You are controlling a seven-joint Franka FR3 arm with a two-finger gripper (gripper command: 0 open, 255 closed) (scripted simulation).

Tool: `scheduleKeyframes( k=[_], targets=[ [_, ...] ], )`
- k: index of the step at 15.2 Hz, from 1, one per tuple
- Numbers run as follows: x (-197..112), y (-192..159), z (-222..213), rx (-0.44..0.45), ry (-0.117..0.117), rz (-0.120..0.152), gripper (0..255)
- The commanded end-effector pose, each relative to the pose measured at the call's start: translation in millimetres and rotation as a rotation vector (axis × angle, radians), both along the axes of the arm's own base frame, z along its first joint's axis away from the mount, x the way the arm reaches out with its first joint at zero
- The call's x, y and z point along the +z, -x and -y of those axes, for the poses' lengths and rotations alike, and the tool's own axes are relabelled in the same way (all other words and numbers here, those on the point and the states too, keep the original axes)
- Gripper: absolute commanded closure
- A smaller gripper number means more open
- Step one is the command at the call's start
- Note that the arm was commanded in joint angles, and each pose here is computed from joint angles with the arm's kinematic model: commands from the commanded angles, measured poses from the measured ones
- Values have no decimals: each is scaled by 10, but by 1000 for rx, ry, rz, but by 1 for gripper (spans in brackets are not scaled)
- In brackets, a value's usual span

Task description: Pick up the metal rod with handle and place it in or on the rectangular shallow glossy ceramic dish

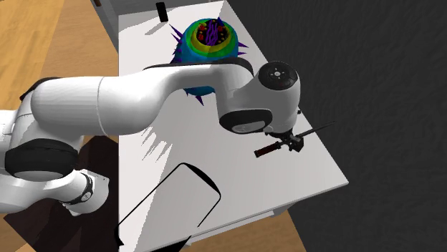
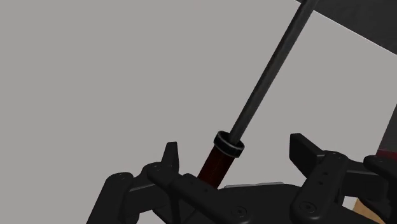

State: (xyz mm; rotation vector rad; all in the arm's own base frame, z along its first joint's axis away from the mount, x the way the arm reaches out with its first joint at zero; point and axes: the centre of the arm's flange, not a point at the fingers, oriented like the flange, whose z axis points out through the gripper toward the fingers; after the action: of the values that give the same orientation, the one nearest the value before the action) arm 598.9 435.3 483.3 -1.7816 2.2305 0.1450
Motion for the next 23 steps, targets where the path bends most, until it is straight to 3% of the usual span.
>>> scheduleKeyframes(
  k=[1,4,12,13,23],
  targets=[
    [-98,-13,-31,-12,1,0,0],
    [-278,-43,-78,-12,1,0,0],
    [-278,-43,-78,-12,1,0,0],
    [-278,-43,-78,-12,1,0,255],
    [-225,-43,-78,-12,1,0,255]
  ],
)
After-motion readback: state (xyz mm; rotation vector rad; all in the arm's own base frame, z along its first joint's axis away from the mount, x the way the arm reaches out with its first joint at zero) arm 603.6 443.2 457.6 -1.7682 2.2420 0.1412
